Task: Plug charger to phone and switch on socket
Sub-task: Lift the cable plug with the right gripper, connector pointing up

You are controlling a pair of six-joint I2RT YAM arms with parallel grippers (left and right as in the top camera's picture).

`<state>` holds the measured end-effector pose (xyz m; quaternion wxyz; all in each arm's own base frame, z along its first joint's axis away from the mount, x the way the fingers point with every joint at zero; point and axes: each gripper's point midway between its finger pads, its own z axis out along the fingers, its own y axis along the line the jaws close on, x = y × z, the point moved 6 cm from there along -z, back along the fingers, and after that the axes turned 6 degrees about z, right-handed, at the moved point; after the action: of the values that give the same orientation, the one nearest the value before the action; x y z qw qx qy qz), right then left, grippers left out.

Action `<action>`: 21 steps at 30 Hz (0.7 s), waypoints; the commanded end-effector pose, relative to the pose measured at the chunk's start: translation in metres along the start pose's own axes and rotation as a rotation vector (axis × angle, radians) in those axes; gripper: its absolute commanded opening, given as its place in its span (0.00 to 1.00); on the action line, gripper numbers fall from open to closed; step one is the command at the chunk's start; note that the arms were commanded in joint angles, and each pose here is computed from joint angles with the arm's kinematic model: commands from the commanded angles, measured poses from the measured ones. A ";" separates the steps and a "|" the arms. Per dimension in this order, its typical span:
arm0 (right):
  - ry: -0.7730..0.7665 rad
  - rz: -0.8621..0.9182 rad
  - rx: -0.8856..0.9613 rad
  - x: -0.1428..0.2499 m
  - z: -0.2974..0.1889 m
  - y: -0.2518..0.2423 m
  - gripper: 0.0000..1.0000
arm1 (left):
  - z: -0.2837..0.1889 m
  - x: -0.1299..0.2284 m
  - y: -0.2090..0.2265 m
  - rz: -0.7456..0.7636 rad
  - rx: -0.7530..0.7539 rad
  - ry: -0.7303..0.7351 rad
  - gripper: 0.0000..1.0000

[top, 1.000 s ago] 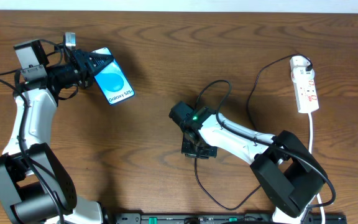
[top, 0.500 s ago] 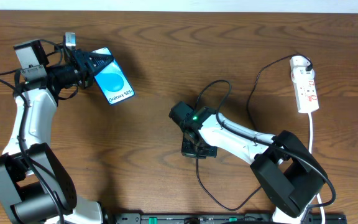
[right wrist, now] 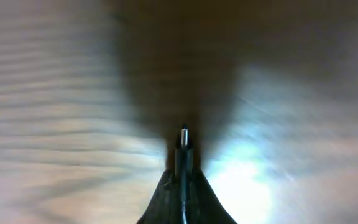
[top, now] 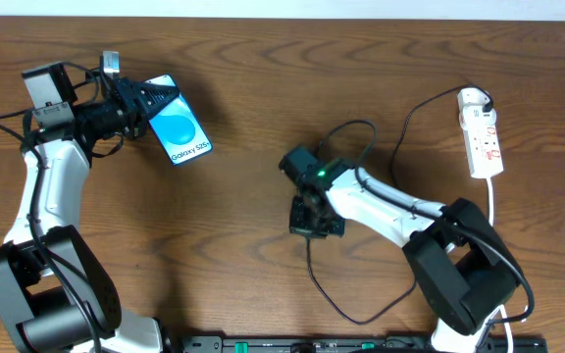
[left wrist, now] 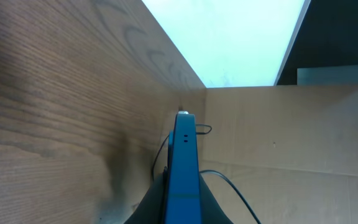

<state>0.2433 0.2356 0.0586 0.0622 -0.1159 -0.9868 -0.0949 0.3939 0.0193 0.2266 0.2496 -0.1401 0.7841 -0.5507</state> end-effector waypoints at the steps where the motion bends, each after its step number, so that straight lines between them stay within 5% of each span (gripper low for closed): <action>1: 0.119 -0.134 -0.178 0.002 -0.003 0.017 0.01 | -0.005 -0.001 -0.018 0.053 0.043 0.006 0.07; 8: 0.205 -0.407 -0.578 0.001 -0.025 0.054 0.01 | -0.005 -0.004 -0.021 0.031 0.051 -0.002 0.07; 21: 0.181 -0.664 -0.946 0.002 -0.060 0.092 0.01 | -0.007 -0.008 -0.041 0.042 0.162 0.033 0.07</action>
<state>0.2726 0.3078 0.1206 0.0425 0.1557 -0.8516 -0.4987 0.4010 0.0183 0.2483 0.2674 -0.1118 0.7567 -0.5860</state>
